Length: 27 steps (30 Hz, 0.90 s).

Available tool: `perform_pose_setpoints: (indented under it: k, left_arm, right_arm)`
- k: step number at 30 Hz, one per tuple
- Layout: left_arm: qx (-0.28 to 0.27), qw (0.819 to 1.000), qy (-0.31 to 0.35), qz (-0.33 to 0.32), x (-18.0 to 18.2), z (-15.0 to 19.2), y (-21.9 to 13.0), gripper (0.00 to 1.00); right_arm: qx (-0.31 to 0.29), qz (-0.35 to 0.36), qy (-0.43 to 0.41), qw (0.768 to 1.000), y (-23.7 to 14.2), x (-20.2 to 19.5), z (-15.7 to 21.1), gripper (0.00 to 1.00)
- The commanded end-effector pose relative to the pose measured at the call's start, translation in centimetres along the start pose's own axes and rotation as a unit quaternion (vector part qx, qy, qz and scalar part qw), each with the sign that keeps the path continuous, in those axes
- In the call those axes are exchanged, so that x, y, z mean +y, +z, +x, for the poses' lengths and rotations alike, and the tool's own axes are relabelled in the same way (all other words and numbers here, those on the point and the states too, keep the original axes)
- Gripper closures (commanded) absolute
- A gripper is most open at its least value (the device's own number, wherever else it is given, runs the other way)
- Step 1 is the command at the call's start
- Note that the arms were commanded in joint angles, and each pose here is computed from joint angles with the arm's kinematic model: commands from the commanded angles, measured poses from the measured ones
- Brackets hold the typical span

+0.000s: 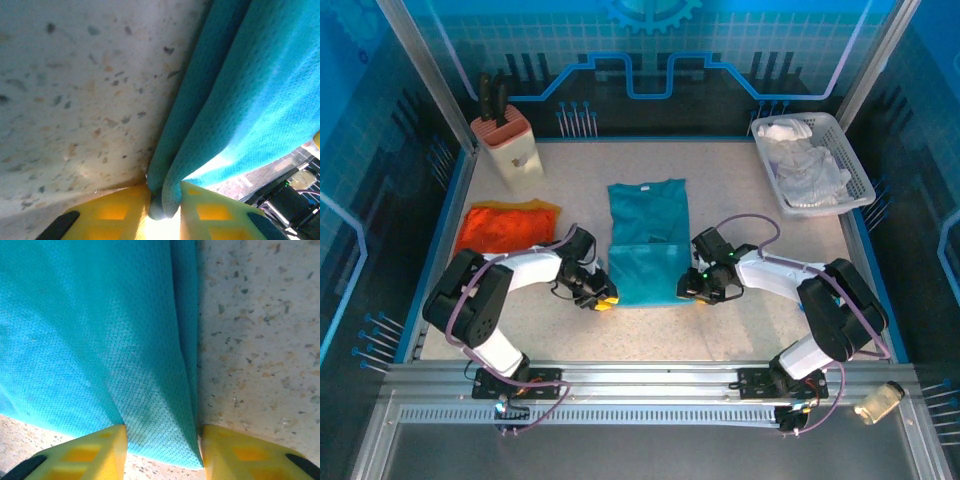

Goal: Fold and stack the t-shirts

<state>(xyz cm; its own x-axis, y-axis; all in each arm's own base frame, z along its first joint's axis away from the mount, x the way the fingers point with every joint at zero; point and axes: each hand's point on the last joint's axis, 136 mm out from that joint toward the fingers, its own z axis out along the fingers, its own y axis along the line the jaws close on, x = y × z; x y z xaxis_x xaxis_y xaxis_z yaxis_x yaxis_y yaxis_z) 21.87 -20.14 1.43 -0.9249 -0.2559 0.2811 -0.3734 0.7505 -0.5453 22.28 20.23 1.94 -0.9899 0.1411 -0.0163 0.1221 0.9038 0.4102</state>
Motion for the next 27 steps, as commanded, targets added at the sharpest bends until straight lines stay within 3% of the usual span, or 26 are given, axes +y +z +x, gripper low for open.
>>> perform_pose_setpoints:
  k: [1,11,22,27]
  left_arm:
    - [-0.040,0.998,0.044,0.029,-2.5,-2.6,0.5,0.82]
    - [-0.042,0.998,0.051,0.020,-2.4,-2.4,0.3,0.92]
    - [-0.041,0.997,0.062,0.003,-2.1,-2.1,0.1,1.00]
    - [-0.047,0.996,0.069,-0.001,-2.1,-1.9,-0.4,1.00]
  right_arm:
    - [0.003,-0.029,-0.028,0.999,0.6,2.2,0.0,0.59]
    - [-0.005,-0.028,-0.025,0.999,0.3,2.3,-0.2,0.71]
    - [-0.015,-0.020,-0.021,0.999,-0.2,1.8,-0.5,1.00]
    - [-0.020,-0.020,-0.025,0.999,-0.6,1.3,-0.3,1.00]
